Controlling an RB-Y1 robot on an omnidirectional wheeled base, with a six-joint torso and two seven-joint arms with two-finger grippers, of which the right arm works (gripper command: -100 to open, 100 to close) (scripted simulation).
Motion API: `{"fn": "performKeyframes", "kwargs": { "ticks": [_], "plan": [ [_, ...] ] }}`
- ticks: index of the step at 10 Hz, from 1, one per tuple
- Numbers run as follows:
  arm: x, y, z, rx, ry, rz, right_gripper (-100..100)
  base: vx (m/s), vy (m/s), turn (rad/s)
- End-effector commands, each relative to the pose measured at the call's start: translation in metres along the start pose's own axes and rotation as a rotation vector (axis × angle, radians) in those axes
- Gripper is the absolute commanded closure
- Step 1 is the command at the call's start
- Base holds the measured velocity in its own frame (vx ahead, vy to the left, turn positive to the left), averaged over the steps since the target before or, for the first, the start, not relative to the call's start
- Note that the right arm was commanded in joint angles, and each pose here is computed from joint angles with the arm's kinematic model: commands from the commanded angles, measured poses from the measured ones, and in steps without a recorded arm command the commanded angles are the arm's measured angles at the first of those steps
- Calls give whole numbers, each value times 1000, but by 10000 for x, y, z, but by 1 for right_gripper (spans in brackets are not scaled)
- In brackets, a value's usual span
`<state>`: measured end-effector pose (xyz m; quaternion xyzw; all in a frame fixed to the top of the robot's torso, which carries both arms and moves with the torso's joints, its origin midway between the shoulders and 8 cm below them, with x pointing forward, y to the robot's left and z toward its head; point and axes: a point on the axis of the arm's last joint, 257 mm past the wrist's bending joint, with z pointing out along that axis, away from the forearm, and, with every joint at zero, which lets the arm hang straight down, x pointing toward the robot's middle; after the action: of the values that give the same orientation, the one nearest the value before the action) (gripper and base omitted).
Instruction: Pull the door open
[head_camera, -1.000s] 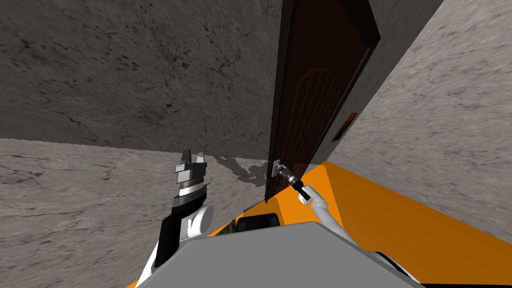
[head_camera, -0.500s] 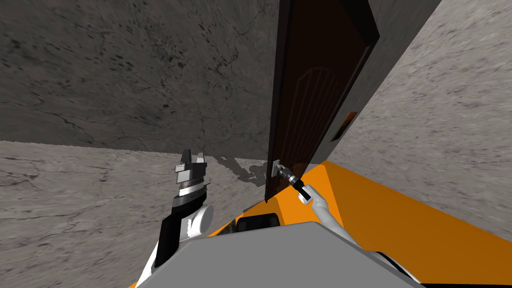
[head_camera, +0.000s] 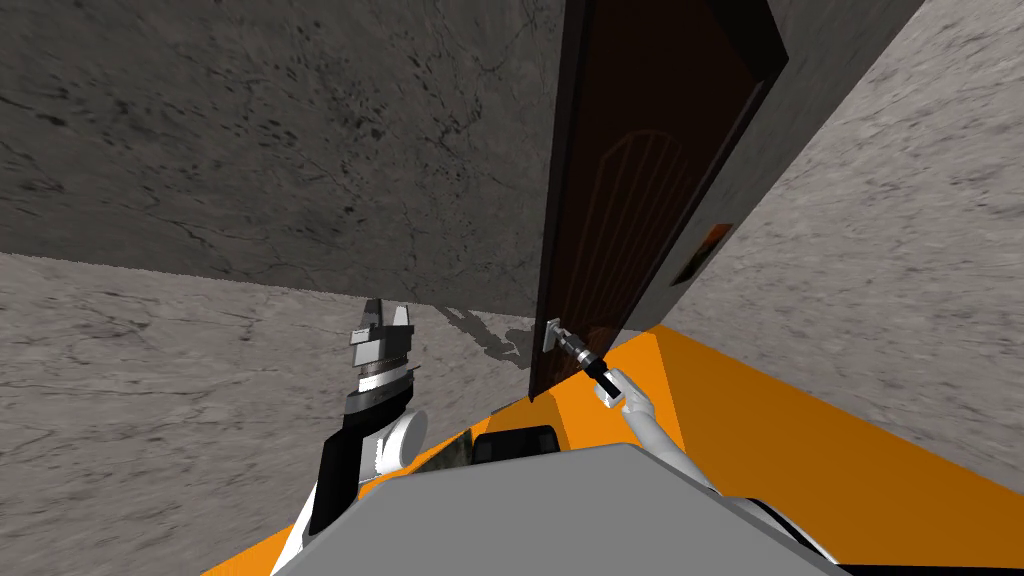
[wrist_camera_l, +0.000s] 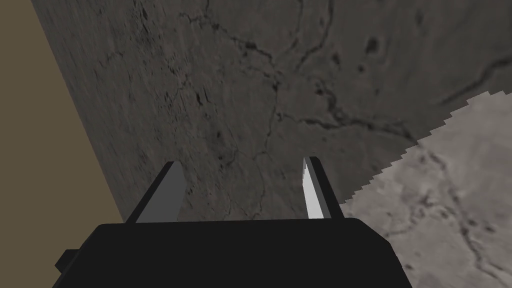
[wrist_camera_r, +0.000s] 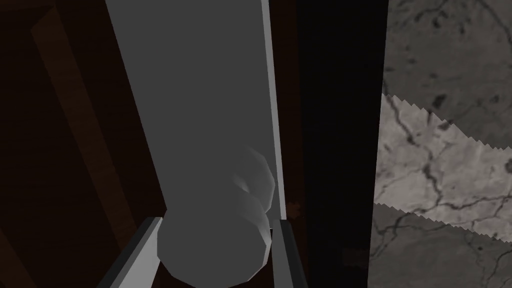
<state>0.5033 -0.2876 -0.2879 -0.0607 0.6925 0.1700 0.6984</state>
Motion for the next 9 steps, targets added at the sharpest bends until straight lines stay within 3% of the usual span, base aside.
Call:
{"fn": "performKeyframes", "kwargs": {
  "ticks": [1,9],
  "plan": [
    [-18,15,15,3,-11,56,100,-106,-94,116],
    [-186,-86,114,46,-98,426,100,-89,-72,122]
  ]
}}
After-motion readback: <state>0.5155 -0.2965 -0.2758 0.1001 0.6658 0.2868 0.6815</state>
